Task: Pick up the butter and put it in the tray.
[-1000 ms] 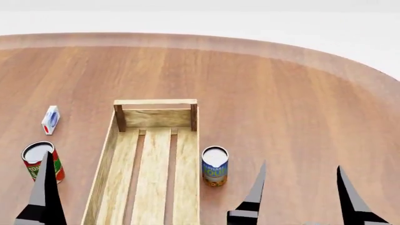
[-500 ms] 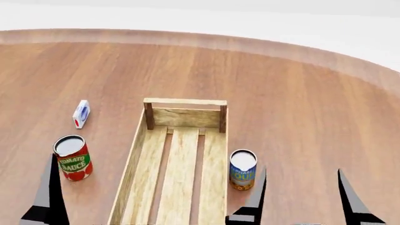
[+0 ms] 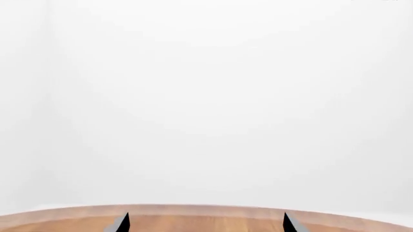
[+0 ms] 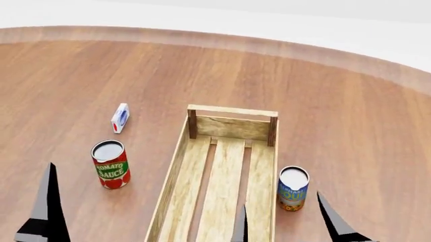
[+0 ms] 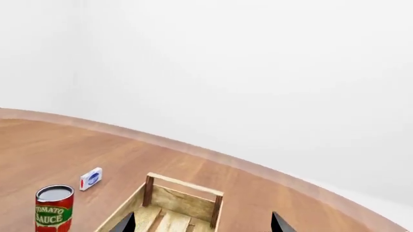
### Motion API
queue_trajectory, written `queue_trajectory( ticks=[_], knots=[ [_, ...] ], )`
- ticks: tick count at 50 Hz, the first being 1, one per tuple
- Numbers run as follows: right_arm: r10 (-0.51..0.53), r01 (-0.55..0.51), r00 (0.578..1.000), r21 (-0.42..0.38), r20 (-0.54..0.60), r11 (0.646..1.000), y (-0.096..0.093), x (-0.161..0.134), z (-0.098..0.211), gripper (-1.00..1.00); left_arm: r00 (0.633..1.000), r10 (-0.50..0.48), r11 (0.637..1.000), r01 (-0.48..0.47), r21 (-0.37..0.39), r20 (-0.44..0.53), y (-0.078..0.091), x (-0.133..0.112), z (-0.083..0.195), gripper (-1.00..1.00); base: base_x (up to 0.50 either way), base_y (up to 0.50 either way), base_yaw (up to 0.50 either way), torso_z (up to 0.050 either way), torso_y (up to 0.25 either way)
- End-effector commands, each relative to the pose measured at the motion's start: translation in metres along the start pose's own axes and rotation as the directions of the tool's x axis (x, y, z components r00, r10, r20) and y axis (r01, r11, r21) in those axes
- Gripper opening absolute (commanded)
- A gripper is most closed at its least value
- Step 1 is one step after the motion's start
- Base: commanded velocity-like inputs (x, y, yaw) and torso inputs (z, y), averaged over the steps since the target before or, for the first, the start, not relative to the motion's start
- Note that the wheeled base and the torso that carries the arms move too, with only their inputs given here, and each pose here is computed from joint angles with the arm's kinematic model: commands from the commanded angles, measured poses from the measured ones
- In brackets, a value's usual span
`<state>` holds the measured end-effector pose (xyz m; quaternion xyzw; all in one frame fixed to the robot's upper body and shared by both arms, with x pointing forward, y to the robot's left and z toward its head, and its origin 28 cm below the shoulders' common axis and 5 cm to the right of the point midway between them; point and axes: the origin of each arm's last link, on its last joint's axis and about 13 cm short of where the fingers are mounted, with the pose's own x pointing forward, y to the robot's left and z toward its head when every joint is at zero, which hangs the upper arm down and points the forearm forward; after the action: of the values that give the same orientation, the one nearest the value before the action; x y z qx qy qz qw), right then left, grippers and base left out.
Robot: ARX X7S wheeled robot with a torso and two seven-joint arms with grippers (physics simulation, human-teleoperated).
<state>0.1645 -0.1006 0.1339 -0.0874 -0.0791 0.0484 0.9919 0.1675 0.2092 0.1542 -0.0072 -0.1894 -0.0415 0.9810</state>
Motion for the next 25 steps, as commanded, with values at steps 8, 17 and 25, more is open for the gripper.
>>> queue_trajectory(
  ticks=[8,17,25],
  knots=[
    [0.642,-0.653,0.647,0.135,-0.411,0.745,-0.066,-0.119,-0.003,1.00,1.000,0.008,1.000,-0.008,-0.007,-0.010,0.000,-0.001,0.002,1.00,0.00,0.00,0.00,0.000,0.000],
    [0.694,-0.709,0.574,0.159,-0.435,0.687,-0.066,-0.125,-0.005,1.00,1.000,0.009,1.000,-0.009,-0.008,-0.013,0.000,-0.001,0.001,1.00,0.00,0.00,0.00,0.000,0.000],
    [0.706,-0.741,0.528,0.151,-0.472,0.655,-0.068,-0.119,-0.005,1.00,1.000,0.010,1.000,-0.011,-0.008,-0.016,0.000,-0.001,0.000,1.00,0.00,0.00,0.00,0.000,0.000]
  ],
)
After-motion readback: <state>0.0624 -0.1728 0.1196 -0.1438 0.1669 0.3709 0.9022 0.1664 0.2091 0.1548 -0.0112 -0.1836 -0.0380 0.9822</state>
